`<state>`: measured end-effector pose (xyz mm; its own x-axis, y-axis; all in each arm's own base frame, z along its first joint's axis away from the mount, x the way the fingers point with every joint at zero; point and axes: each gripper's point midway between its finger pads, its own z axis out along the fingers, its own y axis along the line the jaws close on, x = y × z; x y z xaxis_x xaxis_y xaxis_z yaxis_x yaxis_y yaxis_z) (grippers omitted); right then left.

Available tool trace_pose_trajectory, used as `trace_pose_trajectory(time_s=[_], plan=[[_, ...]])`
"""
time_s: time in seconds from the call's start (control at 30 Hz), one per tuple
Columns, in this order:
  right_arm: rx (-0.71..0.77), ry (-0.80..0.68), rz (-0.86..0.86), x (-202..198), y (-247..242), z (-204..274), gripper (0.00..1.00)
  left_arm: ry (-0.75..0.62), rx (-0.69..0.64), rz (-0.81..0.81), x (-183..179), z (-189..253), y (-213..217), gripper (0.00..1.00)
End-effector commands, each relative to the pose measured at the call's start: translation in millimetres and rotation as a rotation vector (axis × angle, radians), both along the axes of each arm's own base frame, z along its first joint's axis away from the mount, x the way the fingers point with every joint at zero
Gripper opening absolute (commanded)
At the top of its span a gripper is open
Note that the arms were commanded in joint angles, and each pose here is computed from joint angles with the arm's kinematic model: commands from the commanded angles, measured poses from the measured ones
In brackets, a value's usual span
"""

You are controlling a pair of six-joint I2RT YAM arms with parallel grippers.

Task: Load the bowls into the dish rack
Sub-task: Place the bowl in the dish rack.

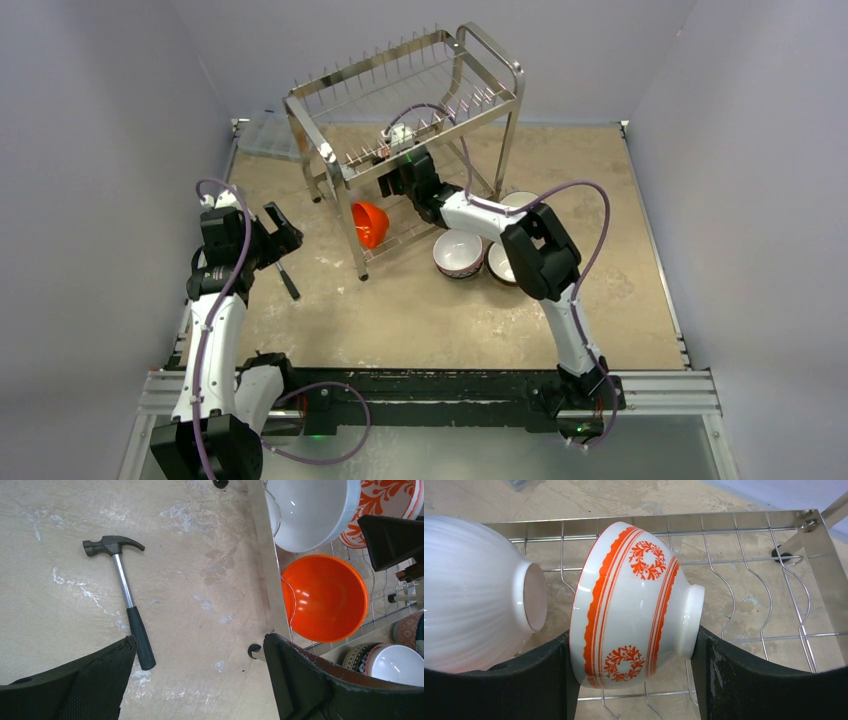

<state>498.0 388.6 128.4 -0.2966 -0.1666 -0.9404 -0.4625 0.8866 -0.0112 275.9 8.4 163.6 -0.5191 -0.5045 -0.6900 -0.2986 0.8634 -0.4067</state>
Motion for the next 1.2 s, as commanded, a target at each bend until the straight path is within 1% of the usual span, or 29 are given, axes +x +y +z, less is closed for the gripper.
trace_pose_trajectory(time_s=[0.0,0.17,0.27,0.3,0.37,0.4,0.43,0.47,0.5,0.53,0.6,0.73,0.77,0.8,1.03,1.17], plan=[[0.039,-0.121,0.02,19,14,38,0.0,-0.026,0.017,-0.014,4,2,2,0.96],[-0.003,-0.123,0.055,22,20,21,0.0,-0.024,0.016,-0.013,5,2,2,0.96],[0.003,-0.102,0.113,16,28,11,0.0,-0.022,0.015,-0.016,5,1,1,0.96],[0.009,-0.096,0.132,13,31,10,0.02,-0.022,0.015,-0.014,5,1,2,0.96],[0.023,-0.086,0.144,9,33,10,0.16,-0.021,0.015,-0.016,5,1,1,0.96],[0.035,-0.071,0.149,7,33,9,0.25,-0.021,0.015,-0.016,5,1,2,0.95],[0.055,-0.052,0.15,3,34,9,0.39,-0.021,0.015,-0.015,5,1,2,0.95],[0.064,-0.035,0.142,1,32,8,0.5,-0.021,0.014,-0.016,5,1,2,0.95],[0.072,-0.02,0.135,-1,31,9,0.59,-0.021,0.014,-0.017,5,1,1,0.96],[0.079,-0.008,0.126,-2,29,9,0.65,-0.021,0.014,-0.016,5,1,2,0.96],[0.091,0.009,0.096,-5,23,11,0.74,-0.022,0.013,-0.017,5,1,1,0.95],[0.123,0.015,0.029,-10,9,23,0.86,-0.022,0.012,-0.022,5,1,0,0.95],[0.132,0.014,0.013,-11,5,28,0.97,-0.022,0.011,-0.023,5,1,0,0.95],[0.142,0.014,0.001,-12,2,32,0.99,-0.021,0.01,-0.025,5,0,0,0.96],[0.204,0.006,-0.029,-27,-11,58,0.99,-0.023,0.008,-0.029,5,1,-1,0.96],[0.209,0.052,-0.057,-36,-21,54,0.99,-0.024,0.004,-0.034,5,1,-2,0.96]])
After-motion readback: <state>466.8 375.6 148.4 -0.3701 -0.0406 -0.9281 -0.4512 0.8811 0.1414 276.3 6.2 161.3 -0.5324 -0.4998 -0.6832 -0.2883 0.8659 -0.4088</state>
